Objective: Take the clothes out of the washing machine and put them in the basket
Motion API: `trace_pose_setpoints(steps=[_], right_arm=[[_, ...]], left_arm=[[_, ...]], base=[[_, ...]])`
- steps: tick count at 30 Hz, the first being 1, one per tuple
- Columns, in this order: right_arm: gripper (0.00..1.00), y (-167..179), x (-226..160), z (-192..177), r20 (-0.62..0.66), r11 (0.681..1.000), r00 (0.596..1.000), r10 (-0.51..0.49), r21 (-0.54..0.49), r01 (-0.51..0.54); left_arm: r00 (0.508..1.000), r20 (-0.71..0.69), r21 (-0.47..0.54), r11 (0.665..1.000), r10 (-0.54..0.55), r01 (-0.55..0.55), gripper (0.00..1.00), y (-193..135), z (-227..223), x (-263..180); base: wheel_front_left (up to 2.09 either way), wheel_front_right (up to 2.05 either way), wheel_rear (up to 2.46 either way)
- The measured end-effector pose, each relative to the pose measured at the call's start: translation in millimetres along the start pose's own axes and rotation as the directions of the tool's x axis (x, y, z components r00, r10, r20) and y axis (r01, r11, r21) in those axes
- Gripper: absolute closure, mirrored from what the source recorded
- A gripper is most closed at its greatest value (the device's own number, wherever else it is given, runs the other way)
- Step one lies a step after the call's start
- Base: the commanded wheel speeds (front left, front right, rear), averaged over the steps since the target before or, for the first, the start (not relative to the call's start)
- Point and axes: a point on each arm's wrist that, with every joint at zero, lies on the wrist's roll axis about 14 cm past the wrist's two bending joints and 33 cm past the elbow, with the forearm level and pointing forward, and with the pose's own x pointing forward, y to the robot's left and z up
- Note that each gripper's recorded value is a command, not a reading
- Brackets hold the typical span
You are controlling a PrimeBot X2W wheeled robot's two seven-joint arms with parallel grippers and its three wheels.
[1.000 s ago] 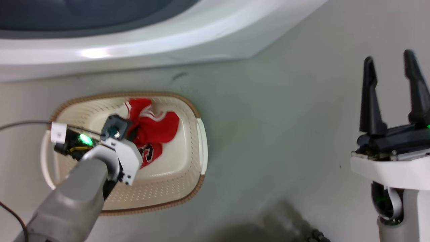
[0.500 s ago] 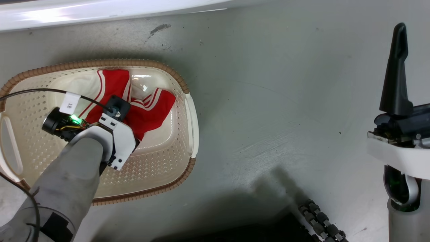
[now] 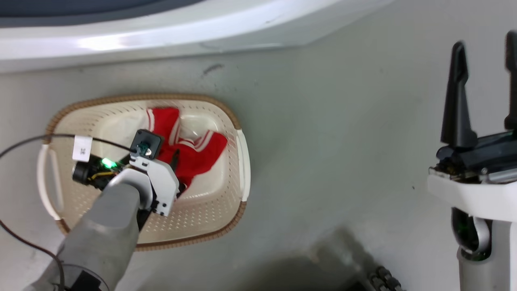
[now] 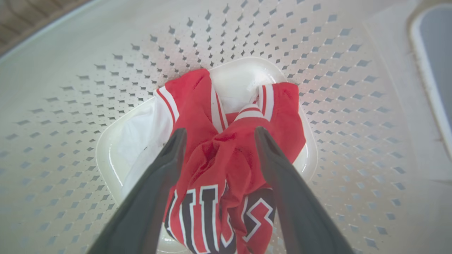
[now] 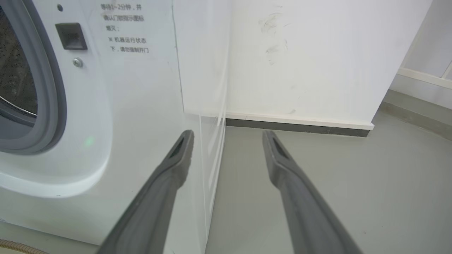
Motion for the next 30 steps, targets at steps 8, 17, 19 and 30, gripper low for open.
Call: trace_pose_setpoints(steps=[8,17,19,30], right_arm=[[0.0,14.2,-15.4,36.0,0.052,0.999,0.998,0.03,0.016,-0.031],[0.0,29.9,-40.0,75.2,0.113,0.997,0.992,0.064,0.028,-0.067],[0.0,33.7,-45.9,83.5,0.127,0.997,0.989,0.072,0.03,-0.077],[0.0,51.1,-78.1,117.7,0.19,0.991,0.975,0.113,0.048,-0.124]], left_arm=[[0.965,0.24,-0.115,0.99,0.106,-0.08,0.0,6.5,64.9,-49.3],[0.841,0.476,-0.215,0.962,0.256,-0.172,0.0,15.6,108.3,-136.9],[0.799,0.524,-0.245,0.951,0.294,-0.19,0.0,18.1,117.4,-158.7],[0.533,0.696,-0.399,0.876,0.482,-0.27,0.0,27.0,136.4,-275.9]], base=[[0.0,0.0,0.0],[0.0,0.0,0.0],[0.0,0.0,0.0],[0.0,0.0,0.0]])
